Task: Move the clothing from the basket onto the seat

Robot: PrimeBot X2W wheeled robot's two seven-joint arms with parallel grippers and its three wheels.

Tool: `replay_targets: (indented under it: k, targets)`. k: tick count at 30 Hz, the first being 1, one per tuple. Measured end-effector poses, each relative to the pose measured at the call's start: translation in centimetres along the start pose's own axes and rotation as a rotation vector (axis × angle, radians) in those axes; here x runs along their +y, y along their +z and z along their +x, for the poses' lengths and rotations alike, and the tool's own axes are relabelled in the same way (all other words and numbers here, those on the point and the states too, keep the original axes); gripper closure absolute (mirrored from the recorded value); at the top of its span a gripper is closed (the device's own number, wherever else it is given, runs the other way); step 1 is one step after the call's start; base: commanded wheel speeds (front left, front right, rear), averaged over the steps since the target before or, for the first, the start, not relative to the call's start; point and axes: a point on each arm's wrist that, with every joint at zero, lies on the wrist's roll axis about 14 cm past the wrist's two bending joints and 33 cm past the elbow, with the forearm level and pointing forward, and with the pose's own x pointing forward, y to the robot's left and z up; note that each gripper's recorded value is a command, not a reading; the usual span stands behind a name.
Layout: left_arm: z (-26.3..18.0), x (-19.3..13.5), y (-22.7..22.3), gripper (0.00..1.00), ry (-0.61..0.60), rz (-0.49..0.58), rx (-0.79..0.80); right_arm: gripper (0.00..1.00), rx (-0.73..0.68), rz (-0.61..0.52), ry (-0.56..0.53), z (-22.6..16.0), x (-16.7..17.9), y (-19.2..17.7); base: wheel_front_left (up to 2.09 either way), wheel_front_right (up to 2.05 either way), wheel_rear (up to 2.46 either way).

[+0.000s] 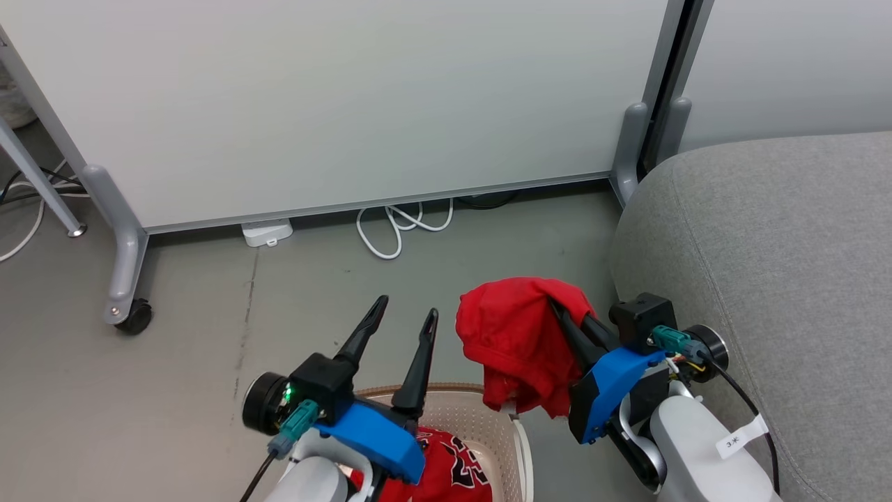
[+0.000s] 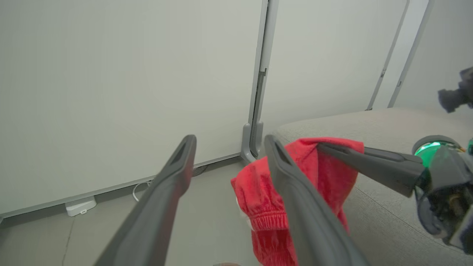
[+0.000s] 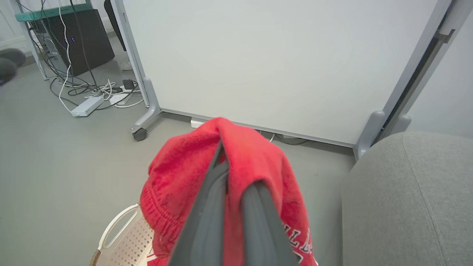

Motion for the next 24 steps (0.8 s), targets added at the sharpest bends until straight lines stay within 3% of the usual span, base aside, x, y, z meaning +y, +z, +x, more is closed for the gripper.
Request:
replay_targets:
  k: [11, 24]
  targets:
    - [-3.0, 2.3, -2.0, 0.00, 0.090, -0.018, 0.031, 1.00, -0.012, 0.003, -0.006, -0.5, 0.0, 0.3, 0.00, 0.00, 0.00]
    - [-3.0, 2.0, -2.2, 0.00, 0.075, -0.010, 0.029, 1.00, -0.015, 0.010, -0.025, -0.9, -0.5, 0.3, 0.00, 0.00, 0.00]
